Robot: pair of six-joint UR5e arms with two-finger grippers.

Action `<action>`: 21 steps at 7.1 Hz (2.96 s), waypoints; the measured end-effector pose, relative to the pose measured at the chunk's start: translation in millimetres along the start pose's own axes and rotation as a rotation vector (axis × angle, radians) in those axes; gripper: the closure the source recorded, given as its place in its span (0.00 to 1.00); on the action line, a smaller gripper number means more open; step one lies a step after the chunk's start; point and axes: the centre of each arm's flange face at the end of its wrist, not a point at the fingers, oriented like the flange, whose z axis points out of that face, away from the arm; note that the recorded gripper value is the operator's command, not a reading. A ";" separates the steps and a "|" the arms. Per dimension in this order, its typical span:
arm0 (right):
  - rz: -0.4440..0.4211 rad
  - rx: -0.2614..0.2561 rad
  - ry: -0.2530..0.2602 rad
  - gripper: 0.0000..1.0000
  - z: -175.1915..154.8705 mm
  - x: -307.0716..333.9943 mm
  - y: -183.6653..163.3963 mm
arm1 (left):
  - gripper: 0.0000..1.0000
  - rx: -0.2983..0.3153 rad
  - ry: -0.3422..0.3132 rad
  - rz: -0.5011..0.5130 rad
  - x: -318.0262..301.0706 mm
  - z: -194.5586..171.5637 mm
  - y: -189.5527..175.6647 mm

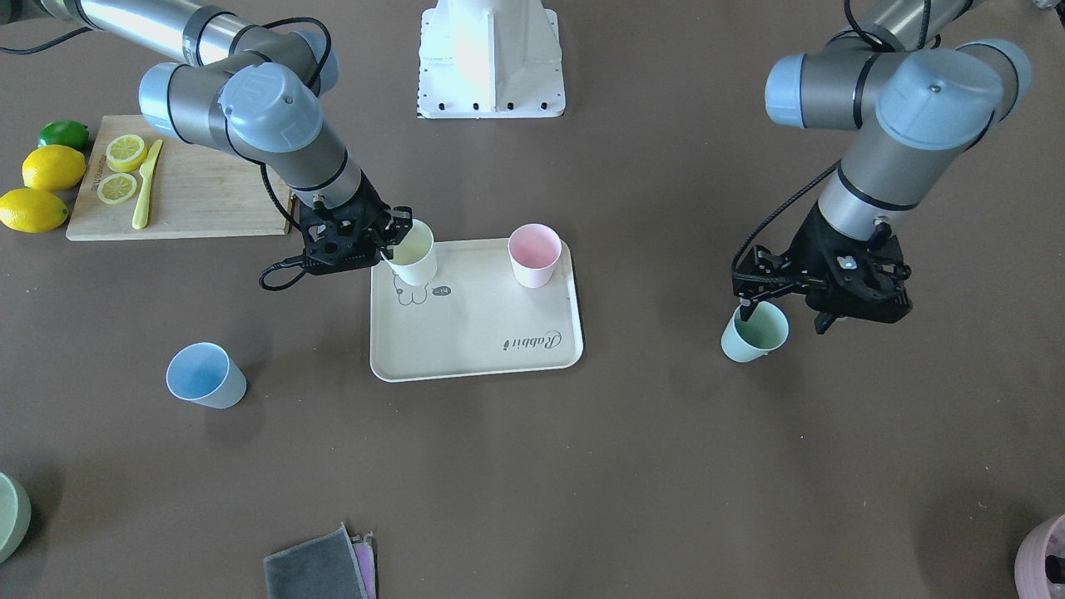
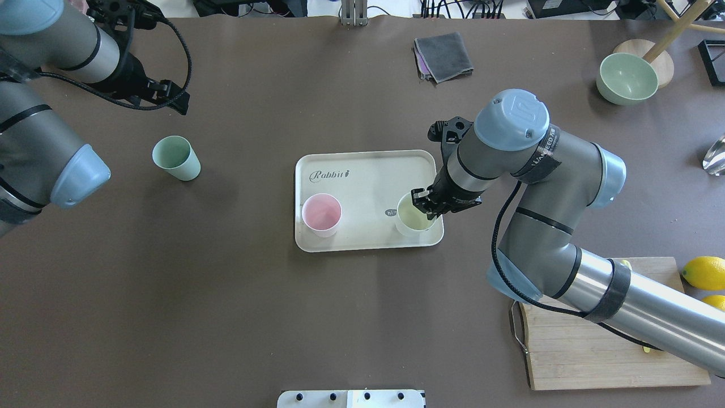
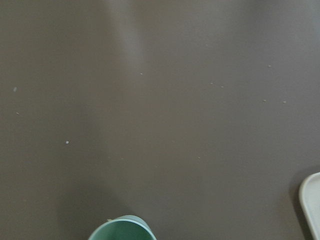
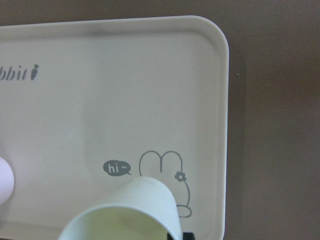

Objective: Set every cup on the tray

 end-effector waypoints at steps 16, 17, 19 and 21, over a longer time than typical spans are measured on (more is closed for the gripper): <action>0.099 0.030 -0.058 0.00 -96.5 94.9 -69.5 | 1.00 -0.026 0.107 -0.030 -29.8 94.5 60.9; 0.080 0.036 -0.033 0.00 -106.4 124.5 -78.6 | 1.00 -0.030 0.120 -0.050 -19.1 81.9 43.5; 0.016 0.030 0.049 0.00 -115.8 187.8 -90.4 | 1.00 -0.039 0.131 -0.154 38.0 55.7 -0.5; -0.015 0.027 0.129 0.00 -108.0 244.5 -94.5 | 1.00 -0.056 0.137 -0.247 115.1 48.3 -13.9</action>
